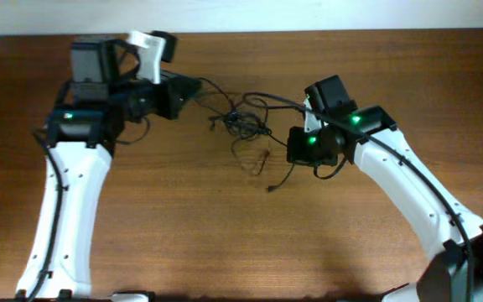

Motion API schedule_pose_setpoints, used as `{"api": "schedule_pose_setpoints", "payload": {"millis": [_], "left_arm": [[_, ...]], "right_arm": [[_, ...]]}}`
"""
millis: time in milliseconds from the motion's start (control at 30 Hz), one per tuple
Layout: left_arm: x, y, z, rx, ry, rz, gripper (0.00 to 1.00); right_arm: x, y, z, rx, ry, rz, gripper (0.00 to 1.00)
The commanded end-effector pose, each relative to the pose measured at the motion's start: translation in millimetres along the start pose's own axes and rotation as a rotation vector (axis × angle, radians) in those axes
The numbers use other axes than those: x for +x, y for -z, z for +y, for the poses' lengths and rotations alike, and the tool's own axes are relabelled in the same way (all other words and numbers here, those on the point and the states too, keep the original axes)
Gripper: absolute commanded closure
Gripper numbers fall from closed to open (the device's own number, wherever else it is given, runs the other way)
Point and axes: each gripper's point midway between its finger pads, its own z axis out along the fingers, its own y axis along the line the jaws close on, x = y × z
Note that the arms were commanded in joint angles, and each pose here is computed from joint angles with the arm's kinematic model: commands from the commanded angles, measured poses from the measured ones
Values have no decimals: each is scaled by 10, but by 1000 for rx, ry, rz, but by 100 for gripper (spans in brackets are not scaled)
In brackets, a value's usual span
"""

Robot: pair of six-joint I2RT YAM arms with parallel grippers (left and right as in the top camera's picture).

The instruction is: Untangle cables

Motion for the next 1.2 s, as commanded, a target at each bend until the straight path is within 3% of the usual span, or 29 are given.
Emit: {"api": "schedule_pose_setpoints", "payload": {"millis": [0,100,167,233,333,400,433,500,567,600,767,933,1000,1167], "left_arm": [[-232,293,34,-43,33,-89,100],[-234,294,56,-56,37,-91,100],[-170,310,243,-163,71,-74,100],[-58,333,387,-248,106,-39,100],[157,255,316,-233,148,46,100],[393,68,169,-194,170,152,100],[512,-139,45,-150,215,209,100],[590,-375,-142,-36,221,258,100],[647,-617,-305,86,232,296,100],[554,-708,-452,209,222,273,100],[78,-623,-870,484,131,128,100],[75,-607,-899,503,127,129,100],[74,-610,-893,499,127,128,100],[67,-631,-856,474,126,122,100]], "right_arm": [[-163,69,-390,77,-98,-27,96],[-245,203,-797,111,-183,-29,96],[-206,251,-944,130,-196,-8,96],[-198,259,-964,132,-201,-4,96],[-192,266,-932,119,-193,-1,94],[-226,323,-688,-3,-69,10,67],[-268,436,-527,-67,-29,7,40],[-322,584,-369,-121,16,-6,29],[-400,710,-199,-186,39,-32,28],[-428,727,-72,-250,33,-36,28],[-583,670,160,-300,-73,-74,39],[-540,285,448,-316,-46,-11,54],[-544,144,386,-281,-128,15,60],[-582,110,323,-249,-183,4,60]]}}
